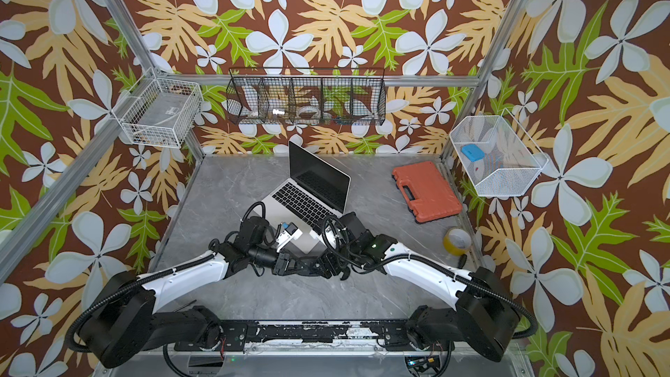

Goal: Insert the wireless mouse receiver into the laptop
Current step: Adjust the mouse as needed.

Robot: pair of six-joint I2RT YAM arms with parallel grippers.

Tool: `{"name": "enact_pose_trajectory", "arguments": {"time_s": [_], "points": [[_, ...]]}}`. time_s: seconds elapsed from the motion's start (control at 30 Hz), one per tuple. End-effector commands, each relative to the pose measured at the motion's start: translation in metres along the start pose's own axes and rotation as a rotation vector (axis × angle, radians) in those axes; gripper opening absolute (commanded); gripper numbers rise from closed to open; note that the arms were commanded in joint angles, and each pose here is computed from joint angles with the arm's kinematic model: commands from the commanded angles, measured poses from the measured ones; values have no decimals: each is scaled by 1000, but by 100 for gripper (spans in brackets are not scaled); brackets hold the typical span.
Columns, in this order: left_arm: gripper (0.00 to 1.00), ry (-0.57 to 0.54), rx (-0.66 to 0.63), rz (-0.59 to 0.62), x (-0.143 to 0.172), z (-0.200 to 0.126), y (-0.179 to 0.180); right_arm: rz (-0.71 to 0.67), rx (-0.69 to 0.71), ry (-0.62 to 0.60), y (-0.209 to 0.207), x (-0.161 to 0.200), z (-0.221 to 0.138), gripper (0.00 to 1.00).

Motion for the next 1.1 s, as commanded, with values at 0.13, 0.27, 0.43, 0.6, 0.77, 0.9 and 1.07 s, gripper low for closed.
{"name": "enact_pose_trajectory", "arguments": {"time_s": [0.13,0.27,0.43,0.6,0.77,0.9,1.07], "points": [[0,-11,60,38,-5,-3,-16,-8,-231,-61,29,-6,-2,23],[0,-45,100,36,-8,-5,-23,3,-252,-78,34,-5,-5,6],[65,-203,338,62,-13,-25,-66,7,-163,-167,29,-12,-12,6],[83,-281,499,88,-6,-40,-97,21,-47,-342,23,-29,-28,6],[79,-334,510,139,1,-40,-105,29,-4,-439,25,-37,-43,7],[61,-386,501,161,1,-45,-105,51,-9,-466,26,-40,-48,7],[61,-374,475,166,6,-39,-101,62,-29,-511,30,-47,-52,7]]}}
Point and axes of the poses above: each gripper's point midway between its finger pads, its own z axis out along the fingers, its own y axis along the line the jaws close on, x = y × z, the point moved 4 cm from there along -z, back along the fingers, and after that the axes turned 15 degrees about -z, right-handed, at the moved point
